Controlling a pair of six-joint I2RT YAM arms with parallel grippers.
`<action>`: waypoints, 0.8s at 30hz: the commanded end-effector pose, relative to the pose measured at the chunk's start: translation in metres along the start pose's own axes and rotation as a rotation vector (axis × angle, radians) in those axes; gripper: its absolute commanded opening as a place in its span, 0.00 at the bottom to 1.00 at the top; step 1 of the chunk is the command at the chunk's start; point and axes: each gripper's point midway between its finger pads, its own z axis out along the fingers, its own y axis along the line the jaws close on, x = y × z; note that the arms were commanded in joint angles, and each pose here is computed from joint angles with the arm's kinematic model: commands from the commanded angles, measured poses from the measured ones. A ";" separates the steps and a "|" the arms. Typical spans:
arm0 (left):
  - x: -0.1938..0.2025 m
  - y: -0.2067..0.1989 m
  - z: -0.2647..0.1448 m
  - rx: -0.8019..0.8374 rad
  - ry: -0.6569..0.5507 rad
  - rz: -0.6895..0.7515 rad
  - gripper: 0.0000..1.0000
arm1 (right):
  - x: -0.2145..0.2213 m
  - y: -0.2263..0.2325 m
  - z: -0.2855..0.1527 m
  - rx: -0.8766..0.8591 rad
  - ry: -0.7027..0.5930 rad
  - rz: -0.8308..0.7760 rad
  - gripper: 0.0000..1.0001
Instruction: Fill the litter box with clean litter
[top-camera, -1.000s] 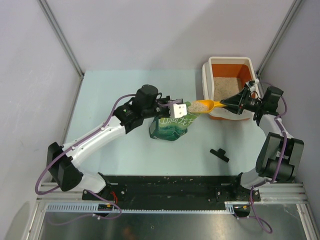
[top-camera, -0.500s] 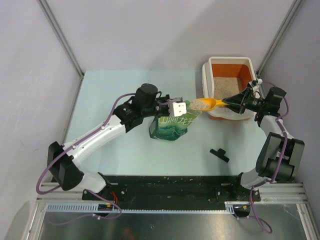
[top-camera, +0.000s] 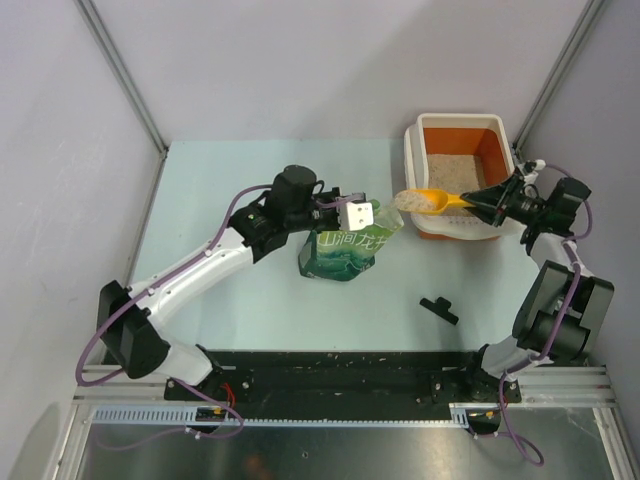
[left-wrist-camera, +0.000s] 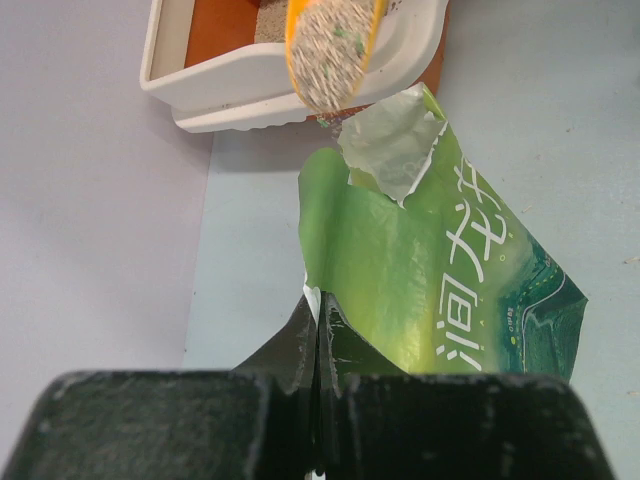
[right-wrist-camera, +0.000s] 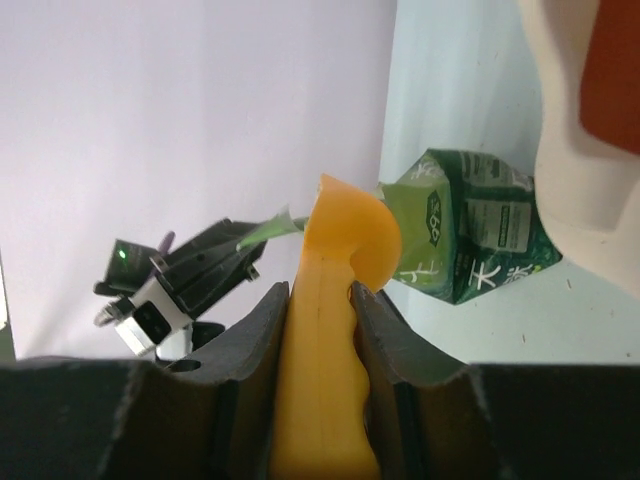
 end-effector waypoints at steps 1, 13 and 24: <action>-0.027 0.022 -0.001 -0.045 -0.083 0.045 0.00 | -0.030 0.012 -0.019 -0.031 -0.084 -0.040 0.00; -0.025 0.023 0.000 -0.051 -0.074 0.049 0.00 | -0.104 -0.018 -0.076 0.034 -0.415 -0.079 0.00; -0.024 0.024 -0.005 -0.061 -0.066 0.057 0.00 | -0.152 -0.038 -0.109 0.282 -0.695 -0.216 0.00</action>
